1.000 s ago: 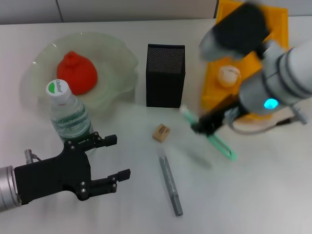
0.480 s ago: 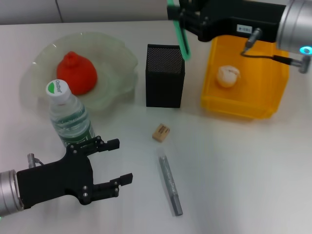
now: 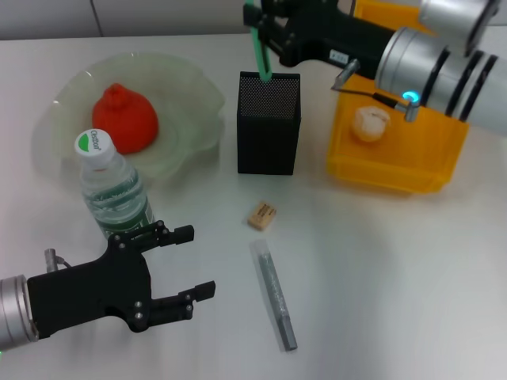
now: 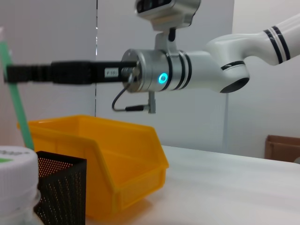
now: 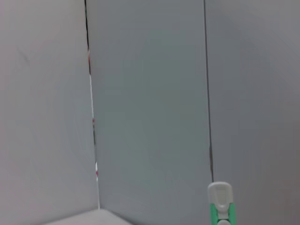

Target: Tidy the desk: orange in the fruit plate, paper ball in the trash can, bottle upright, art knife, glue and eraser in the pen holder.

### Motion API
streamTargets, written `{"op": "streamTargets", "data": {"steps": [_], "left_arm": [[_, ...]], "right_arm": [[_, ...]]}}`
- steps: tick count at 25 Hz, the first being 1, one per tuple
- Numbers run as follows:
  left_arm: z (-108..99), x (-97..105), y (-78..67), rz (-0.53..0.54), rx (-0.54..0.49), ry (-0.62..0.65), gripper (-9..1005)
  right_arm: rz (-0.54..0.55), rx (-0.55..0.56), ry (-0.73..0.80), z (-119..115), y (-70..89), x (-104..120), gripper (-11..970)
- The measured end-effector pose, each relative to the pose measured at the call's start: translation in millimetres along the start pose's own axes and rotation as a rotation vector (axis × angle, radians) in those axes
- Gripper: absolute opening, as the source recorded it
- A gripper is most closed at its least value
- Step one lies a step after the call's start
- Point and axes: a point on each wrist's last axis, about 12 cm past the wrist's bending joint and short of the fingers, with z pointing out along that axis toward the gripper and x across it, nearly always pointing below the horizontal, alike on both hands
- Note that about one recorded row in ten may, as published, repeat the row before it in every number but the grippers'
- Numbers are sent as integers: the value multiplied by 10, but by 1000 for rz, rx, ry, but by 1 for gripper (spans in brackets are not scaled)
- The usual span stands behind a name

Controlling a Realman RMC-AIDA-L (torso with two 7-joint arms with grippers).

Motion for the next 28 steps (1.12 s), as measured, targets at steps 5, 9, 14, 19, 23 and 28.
{"op": "streamTargets", "data": {"steps": [5,9,14,19,23,28], "left_arm": [[-3,0,2,0,-2,-1,783],[-5,-1,3,1,-4,-1,783],[-6,-1,4,1,-4,-1,783],[-6,-1,4,1,-5,-2,783],[-5,-1,4,1,-4,-2,783],[10,-10,17,6,0,0,783]], "right_arm": [[17,-3,34,40,21,84,172],[24,0,33,8,25,108,184],[66,-17,-7,-135,48,88,242],[108,-37,-25,-310,86,-76,386],[147,-97,94,-382,211,-405,468],[151,-33,566,-241,442,-549,571]]}}
